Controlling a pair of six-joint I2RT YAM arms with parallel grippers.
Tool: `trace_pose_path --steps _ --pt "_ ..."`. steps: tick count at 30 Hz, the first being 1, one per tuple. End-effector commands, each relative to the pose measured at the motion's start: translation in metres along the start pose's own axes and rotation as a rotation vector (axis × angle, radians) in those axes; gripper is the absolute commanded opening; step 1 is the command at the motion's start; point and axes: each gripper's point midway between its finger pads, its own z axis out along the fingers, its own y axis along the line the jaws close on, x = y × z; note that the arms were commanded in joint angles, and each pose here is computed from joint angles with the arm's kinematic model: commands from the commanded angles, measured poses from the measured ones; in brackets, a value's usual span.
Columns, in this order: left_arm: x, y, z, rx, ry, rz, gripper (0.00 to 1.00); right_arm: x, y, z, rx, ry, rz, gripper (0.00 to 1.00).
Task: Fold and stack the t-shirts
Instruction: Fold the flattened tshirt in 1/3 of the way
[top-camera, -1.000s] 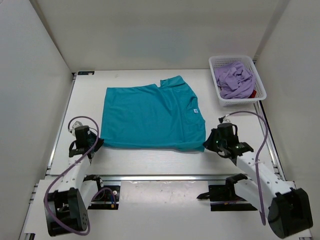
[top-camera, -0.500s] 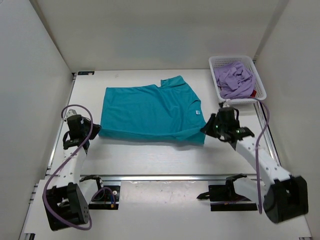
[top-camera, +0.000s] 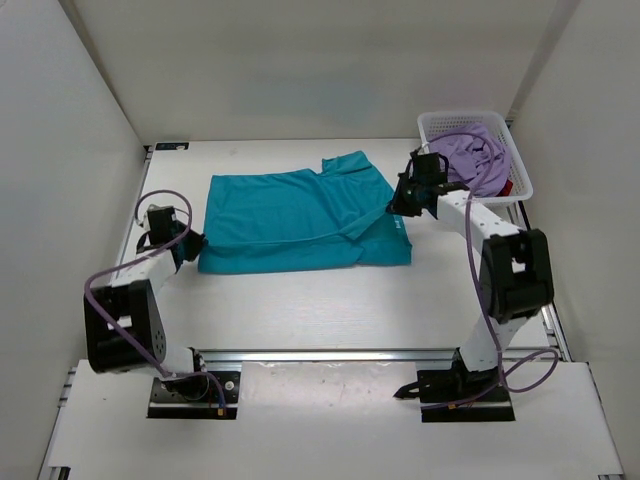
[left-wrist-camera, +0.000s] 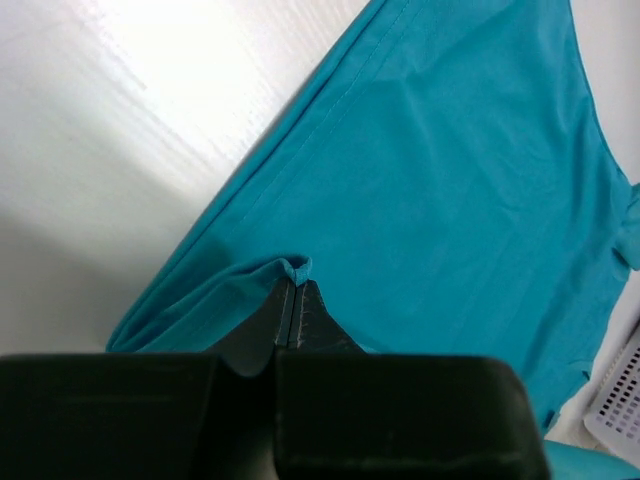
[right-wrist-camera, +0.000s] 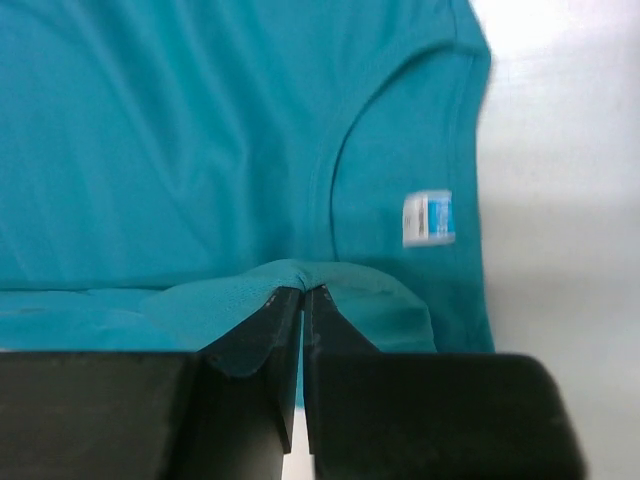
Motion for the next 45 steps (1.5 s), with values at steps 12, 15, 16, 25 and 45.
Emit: trace_pose_path --steps 12,15,16,25,45 --pt "-0.019 -0.014 -0.001 0.031 -0.068 0.020 0.50 -0.021 -0.005 0.011 -0.056 -0.069 0.043 0.45" --pt "-0.006 0.006 -0.013 0.013 -0.037 0.014 0.47 0.009 -0.014 -0.010 -0.065 -0.129 0.090 0.51" --pt "-0.008 0.018 -0.015 -0.001 -0.044 0.000 0.47 0.005 -0.012 -0.022 -0.084 -0.176 0.093 0.50" --pt "0.033 0.049 -0.015 -0.023 0.055 -0.028 0.51 0.083 -0.074 -0.047 -0.004 -0.163 0.220 0.19" --pt "0.036 0.045 0.011 -0.045 0.044 -0.053 0.03 0.080 -0.073 -0.004 -0.069 -0.102 0.299 0.00"
